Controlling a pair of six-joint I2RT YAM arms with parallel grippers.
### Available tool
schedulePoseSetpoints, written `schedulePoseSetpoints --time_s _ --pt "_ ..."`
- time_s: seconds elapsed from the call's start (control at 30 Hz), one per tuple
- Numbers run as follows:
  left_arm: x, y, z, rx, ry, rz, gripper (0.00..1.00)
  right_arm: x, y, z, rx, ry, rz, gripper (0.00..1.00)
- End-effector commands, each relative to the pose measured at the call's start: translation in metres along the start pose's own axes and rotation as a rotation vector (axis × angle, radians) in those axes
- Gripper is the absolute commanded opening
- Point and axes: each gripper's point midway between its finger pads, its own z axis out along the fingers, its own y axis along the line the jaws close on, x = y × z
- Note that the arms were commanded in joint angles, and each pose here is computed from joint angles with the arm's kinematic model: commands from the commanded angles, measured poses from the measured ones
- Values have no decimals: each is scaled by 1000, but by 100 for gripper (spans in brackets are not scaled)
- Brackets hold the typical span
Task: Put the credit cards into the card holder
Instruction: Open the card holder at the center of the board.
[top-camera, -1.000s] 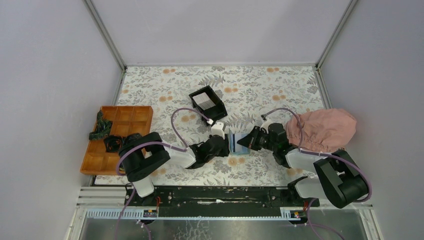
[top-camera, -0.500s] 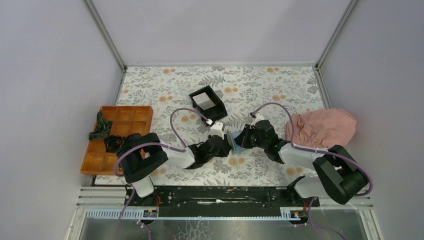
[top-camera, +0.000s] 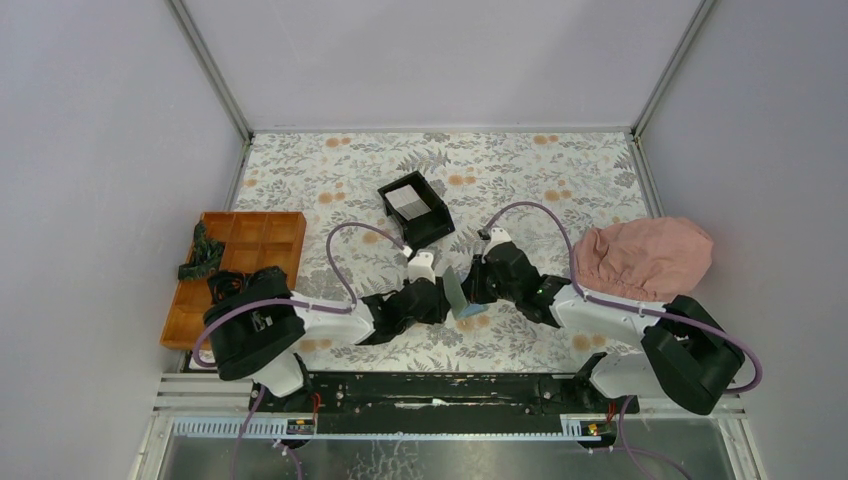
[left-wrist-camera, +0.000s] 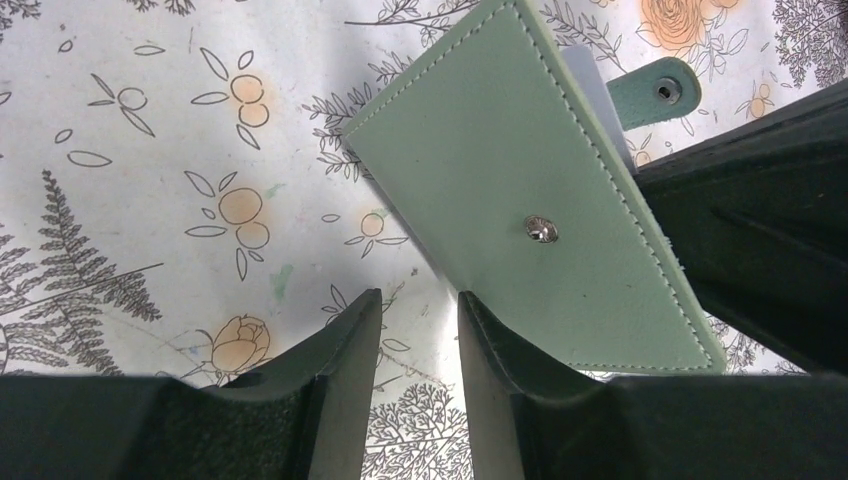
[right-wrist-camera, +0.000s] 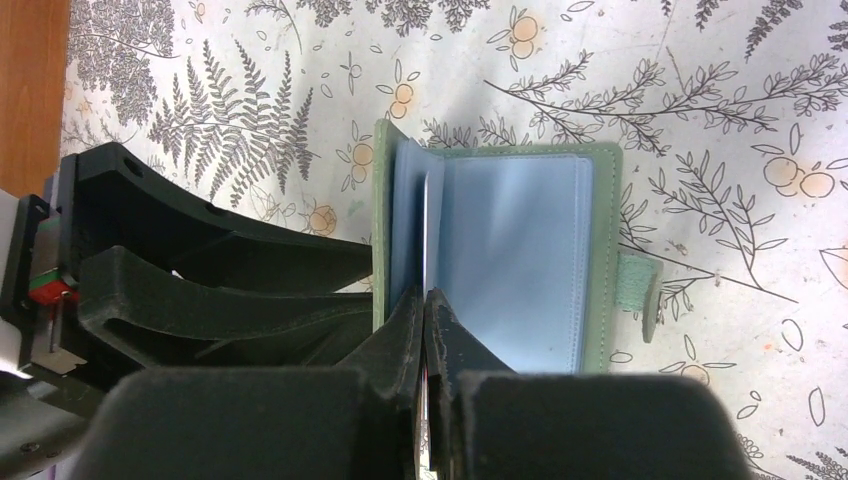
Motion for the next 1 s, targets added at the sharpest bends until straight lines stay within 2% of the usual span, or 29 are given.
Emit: schedulePoseSetpoints --time_s 0.0,0.3,0.63,0.97 --pt "32 36 -10 -116 90 39 42 -22 14 -7 3 -65 -38 0" --pt "27 37 -22 -116 58 18 40 -26 20 -11 6 -76 -52 0" --pt "44 42 -25 -127 86 -2 37 -28 33 -17 -11 -87 -73 0" --pt "52 54 -26 -228 124 21 36 -27 47 -24 -23 -97 -100 0"
